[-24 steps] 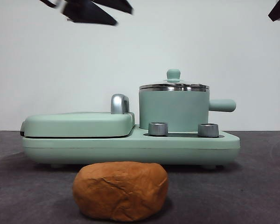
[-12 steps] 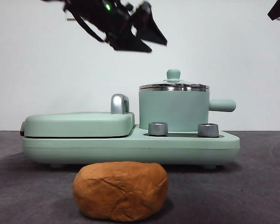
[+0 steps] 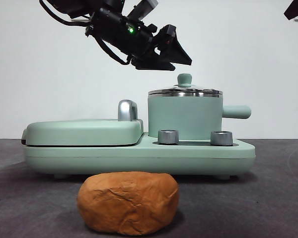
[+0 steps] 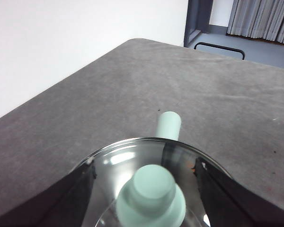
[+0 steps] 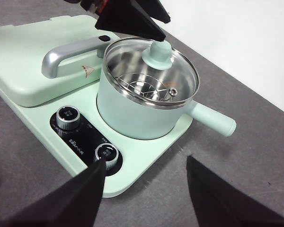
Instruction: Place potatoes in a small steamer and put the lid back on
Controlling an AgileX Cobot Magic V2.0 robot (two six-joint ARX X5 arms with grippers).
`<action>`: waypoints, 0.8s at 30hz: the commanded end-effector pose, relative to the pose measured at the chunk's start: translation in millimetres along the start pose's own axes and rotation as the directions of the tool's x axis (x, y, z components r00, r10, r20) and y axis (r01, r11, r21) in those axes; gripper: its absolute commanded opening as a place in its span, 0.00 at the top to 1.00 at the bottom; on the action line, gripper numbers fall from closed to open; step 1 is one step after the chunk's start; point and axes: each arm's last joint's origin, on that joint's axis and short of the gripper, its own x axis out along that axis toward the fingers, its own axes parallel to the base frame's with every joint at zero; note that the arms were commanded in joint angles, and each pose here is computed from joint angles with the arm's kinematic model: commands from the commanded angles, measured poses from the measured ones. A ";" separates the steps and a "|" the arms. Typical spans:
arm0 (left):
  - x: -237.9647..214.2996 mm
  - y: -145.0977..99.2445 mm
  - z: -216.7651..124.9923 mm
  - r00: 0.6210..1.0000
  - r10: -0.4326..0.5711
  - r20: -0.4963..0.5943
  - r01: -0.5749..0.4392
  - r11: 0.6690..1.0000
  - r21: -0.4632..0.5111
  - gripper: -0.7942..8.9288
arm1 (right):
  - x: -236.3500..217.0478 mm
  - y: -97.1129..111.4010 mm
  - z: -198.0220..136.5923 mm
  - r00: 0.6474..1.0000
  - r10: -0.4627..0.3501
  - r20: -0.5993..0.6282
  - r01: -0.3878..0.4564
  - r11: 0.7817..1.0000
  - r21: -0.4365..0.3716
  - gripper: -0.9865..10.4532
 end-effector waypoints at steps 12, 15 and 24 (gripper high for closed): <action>26.4 -0.9 -16.3 1.000 0.004 0.009 -0.005 0.999 0.037 0.57 | -1.6 -1.1 5.6 1.000 -0.004 0.021 0.004 1.000 -0.015 0.68; 29.1 -0.4 -20.6 1.000 0.004 0.000 -0.004 0.999 0.033 0.57 | -1.6 -1.1 5.6 1.000 -0.004 0.021 0.004 1.000 -0.015 0.68; 29.0 0.2 -23.2 1.000 0.017 -0.024 -0.016 1.000 0.022 0.57 | -1.6 -1.1 5.6 1.000 -0.004 0.021 0.004 1.000 -0.015 0.68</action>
